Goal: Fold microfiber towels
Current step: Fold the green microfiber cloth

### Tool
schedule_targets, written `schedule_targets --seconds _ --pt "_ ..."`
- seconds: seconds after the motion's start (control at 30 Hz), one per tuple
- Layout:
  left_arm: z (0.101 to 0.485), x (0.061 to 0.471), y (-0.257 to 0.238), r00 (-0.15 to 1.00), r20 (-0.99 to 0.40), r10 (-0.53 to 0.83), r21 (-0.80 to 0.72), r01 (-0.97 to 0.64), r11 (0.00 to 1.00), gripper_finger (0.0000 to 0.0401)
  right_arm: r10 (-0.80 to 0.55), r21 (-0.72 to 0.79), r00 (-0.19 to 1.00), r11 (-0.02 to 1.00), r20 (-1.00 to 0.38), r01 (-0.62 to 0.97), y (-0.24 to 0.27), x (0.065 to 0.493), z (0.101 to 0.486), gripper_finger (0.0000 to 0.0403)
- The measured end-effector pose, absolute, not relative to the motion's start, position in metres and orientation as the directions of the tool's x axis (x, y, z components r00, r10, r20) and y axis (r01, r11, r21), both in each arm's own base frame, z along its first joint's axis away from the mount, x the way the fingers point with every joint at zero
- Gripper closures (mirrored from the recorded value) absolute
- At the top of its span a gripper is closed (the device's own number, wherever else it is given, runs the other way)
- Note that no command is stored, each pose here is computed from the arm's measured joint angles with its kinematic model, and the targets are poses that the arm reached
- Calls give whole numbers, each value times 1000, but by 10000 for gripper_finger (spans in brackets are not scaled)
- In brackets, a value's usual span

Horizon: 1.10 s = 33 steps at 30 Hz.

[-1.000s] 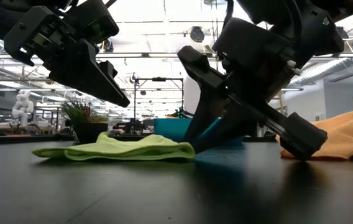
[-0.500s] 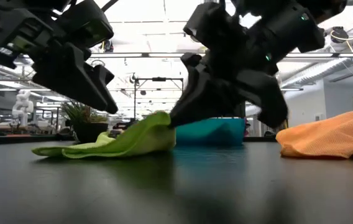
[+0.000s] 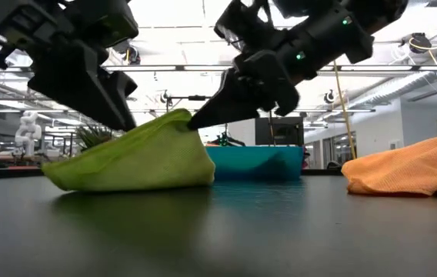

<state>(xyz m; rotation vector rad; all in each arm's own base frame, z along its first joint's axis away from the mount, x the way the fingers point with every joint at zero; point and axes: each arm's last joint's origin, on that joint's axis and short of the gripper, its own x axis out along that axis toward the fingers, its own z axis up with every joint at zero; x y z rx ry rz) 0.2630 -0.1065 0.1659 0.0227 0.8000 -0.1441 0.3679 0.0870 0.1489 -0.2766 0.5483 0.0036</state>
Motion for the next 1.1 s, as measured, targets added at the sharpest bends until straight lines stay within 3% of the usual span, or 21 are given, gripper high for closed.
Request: schedule_targets --seconds 0.27,0.5,0.77,0.97,1.1 --pt "194 273 -107 609 -791 -61 -9 88 996 255 -119 -174 855 984 -504 35 65 373 150 403" --pt "207 275 -108 581 -813 -39 -72 -34 997 256 -140 -151 852 986 -504 73 56 375 150 403" --pt "206 263 -99 523 -843 128 18 -210 977 256 -138 -150 852 986 -505 71 56 374 150 403" --pt "208 264 -97 519 -853 57 -42 -177 983 254 -138 -150 853 986 -504 71 56 375 150 403" --pt "208 267 -94 508 -862 3 -71 -127 989 223 -137 -149 853 986 -504 70 56 374 150 403"
